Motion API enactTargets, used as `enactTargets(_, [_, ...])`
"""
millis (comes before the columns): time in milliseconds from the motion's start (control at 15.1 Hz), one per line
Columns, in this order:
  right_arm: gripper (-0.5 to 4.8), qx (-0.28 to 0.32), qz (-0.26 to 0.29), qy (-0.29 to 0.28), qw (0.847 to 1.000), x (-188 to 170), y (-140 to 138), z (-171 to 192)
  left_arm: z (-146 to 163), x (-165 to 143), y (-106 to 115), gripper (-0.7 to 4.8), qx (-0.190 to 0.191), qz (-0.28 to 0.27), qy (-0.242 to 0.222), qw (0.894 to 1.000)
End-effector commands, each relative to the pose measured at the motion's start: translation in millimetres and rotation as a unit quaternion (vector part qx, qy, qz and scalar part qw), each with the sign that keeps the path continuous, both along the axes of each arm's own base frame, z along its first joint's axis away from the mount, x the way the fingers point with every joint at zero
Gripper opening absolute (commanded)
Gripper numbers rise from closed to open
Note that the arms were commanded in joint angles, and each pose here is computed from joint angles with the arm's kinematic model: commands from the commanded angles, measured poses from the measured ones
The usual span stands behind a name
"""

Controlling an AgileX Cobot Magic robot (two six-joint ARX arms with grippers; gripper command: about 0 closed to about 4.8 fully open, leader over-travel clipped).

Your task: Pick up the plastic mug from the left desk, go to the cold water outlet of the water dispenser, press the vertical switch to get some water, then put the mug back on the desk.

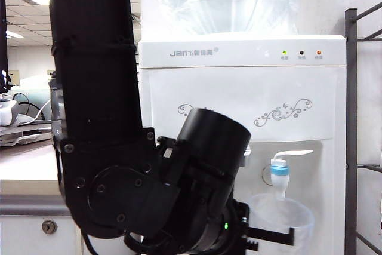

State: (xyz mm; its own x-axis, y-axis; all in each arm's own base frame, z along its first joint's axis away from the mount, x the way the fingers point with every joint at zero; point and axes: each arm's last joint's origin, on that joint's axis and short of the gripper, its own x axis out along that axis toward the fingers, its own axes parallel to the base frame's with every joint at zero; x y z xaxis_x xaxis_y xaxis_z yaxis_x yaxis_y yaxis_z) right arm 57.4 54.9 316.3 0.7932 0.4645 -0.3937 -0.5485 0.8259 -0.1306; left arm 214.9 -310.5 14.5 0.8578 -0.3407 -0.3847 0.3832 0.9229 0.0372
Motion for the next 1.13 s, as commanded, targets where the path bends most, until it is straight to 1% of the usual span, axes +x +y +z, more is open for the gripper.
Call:
enactTargets(66, [-0.01, 0.005, 0.001, -0.005, 1.000, -0.1, 0.0, 1.9, -0.7, 1.8, -2.2, -0.05, -0.012, -0.032, 0.012, 0.999])
enactTargets(199, [-0.01, 0.005, 0.000, -0.005, 1.000, -0.1, 0.0, 1.9, -2.0, 4.6, -0.5, -0.05, -0.022, -0.042, 0.028, 0.998])
enactTargets(265, [-0.01, 0.005, 0.001, -0.005, 1.000, 0.0, 0.1, 1.9, -4.1, 10.2, -3.9, -0.05, -0.015, -0.031, 0.052, 0.998])
enactTargets(331, [-0.01, 0.005, 0.000, -0.005, 1.000, -0.1, 0.0, 1.9, -2.4, 20.6, -18.1, -0.05, -0.002, -0.013, 0.079, 0.997])
enactTargets(530, [-0.01, 0.005, 0.000, -0.005, 1.000, -0.1, 0.0, 1.9, 5.6, 27.8, -28.2, -0.05, -0.015, 0.010, 0.055, 0.998])
enactTargets(597, [-0.01, 0.005, 0.000, -0.005, 1.000, -0.1, 0.0, 1.9, 7.2, 30.0, -28.7, -0.05, -0.017, 0.019, 0.049, 0.998])
enactTargets(663, [-0.01, 0.005, 0.000, -0.005, 1.000, -0.1, 0.0, 1.9, 5.2, 28.2, -27.8, -0.05, -0.011, 0.033, 0.054, 0.998])
enactTargets(729, [-0.01, 0.005, 0.000, -0.005, 1.000, -0.1, 0.0, 1.9, 2.2, 23.1, -27.3, -0.05, -0.006, 0.067, 0.059, 0.996])
enactTargets(796, [-0.01, 0.005, 0.000, -0.005, 1.000, -0.1, 0.0, 1.9, 3.6, 17.1, -28.6, -0.05, 0.005, 0.121, 0.023, 0.992])
enactTargets(862, [-0.01, 0.005, 0.000, -0.005, 1.000, -0.1, 0.0, 1.9, 5.1, 10.5, -31.8, -0.05, 0.009, 0.144, 0.000, 0.990])
enactTargets(1127, [-0.01, 0.005, 0.000, -0.005, 1.000, -0.1, 0.0, 1.9, 6.6, 4.1, -37.3, -0.05, -0.011, 0.137, 0.000, 0.991])
